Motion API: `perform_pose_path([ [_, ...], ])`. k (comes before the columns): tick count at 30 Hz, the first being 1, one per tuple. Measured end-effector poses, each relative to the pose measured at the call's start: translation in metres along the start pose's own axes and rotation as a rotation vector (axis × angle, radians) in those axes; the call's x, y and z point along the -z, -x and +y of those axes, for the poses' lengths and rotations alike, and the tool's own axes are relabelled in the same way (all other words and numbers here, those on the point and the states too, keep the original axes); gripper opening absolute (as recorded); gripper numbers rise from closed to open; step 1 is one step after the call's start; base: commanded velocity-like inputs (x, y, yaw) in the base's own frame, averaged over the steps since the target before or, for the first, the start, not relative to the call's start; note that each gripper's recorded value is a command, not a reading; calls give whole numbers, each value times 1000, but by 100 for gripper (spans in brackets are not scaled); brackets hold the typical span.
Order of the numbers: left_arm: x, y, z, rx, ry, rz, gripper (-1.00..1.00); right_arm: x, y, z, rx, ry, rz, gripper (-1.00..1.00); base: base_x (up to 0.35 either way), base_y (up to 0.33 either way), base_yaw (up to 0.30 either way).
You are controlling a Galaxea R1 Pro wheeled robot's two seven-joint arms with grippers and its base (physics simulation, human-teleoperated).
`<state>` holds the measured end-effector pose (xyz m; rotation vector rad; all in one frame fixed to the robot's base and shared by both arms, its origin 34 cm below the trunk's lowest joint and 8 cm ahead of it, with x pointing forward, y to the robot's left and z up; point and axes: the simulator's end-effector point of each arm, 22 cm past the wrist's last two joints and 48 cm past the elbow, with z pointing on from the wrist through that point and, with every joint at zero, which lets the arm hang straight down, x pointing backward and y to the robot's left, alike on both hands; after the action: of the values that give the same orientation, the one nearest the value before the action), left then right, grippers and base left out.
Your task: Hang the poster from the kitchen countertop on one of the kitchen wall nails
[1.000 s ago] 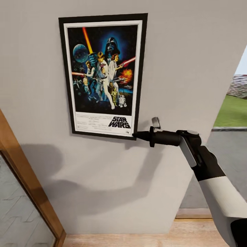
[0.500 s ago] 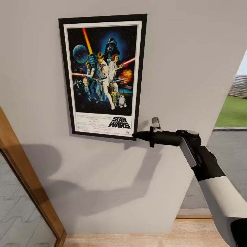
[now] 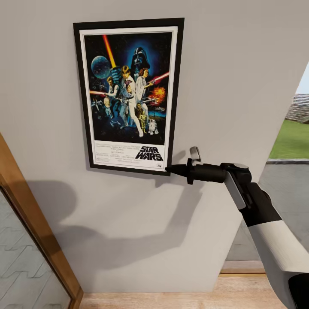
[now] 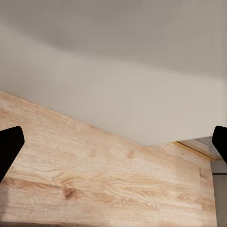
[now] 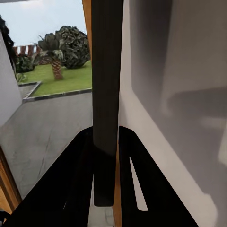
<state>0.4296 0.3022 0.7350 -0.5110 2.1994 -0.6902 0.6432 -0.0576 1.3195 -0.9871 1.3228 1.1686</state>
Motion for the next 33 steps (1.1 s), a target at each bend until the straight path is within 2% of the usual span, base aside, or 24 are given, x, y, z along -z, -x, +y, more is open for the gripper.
perform_pose_path([
  [10,0,0,0,0,0,0,100,0,0,0,-2,1,-1,-100,0,0,0],
  [25,-2,-3,-4,3,-6,2,100,11,43,30,-213,170,-222,-100,0,0,0],
  [33,-2,-2,-3,-2,-5,-2,100,16,55,37,-263,219,-280,-100,0,0,0],
])
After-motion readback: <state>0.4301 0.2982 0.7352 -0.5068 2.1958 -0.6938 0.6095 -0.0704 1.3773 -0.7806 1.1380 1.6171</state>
